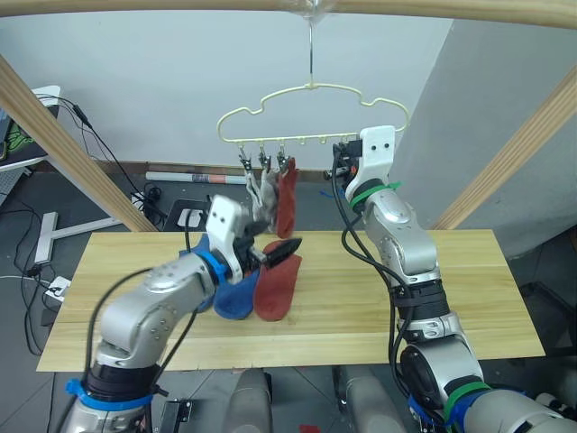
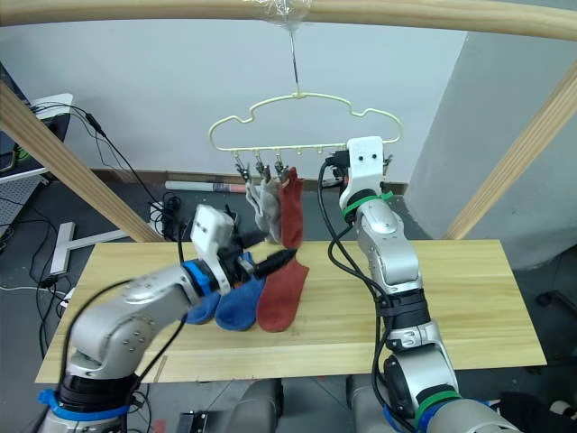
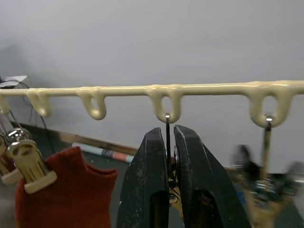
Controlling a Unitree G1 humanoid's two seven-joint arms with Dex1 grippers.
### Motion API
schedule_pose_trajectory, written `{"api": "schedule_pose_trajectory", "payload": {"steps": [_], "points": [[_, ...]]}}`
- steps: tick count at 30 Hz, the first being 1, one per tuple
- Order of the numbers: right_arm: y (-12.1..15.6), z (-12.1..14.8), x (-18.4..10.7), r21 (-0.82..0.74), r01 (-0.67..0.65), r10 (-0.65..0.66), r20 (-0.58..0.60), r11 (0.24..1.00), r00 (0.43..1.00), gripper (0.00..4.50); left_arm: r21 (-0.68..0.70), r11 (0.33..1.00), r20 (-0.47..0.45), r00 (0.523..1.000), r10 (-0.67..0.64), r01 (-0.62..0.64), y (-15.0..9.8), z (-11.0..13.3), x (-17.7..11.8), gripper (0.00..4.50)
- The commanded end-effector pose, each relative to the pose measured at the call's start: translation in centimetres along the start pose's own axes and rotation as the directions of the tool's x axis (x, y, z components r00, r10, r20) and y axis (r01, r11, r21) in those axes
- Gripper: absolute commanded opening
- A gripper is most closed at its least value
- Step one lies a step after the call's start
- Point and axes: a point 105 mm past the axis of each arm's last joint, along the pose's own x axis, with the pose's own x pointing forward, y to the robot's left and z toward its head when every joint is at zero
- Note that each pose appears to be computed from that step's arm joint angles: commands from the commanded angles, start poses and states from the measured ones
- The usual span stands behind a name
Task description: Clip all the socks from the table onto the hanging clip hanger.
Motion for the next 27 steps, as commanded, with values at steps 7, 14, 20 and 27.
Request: {"api": "schedule_pose_trajectory", "payload": {"steps": [7,14,20,27], "points": [[0.2,0.7,-0.7,0.010,0.000,0.000,0.003,1.000,1.000,0.02,0.288,0.957,-0.084,0.994,0.071,-0.044,0.8,-5.9,3.5,4.50],[0.2,0.7,-0.9,0.001,0.002,-0.002,-0.007,1.000,1.000,0.02,0.349,0.930,-0.081,0.984,0.156,-0.119,2.1,-7.2,5.5,4.50],[0.0,0.6,-1.1,-0.006,0.012,-0.012,-0.016,1.000,1.000,0.02,0.381,0.910,-0.095,0.973,0.211,-0.160,3.4,-7.4,6.3,4.50],[-0.1,0.5,-1.2,0.000,0.019,-0.019,-0.025,1.000,1.000,0.00,0.337,0.939,-0.222,0.964,0.148,-0.066,2.4,-10.2,6.9,4.09]]}}
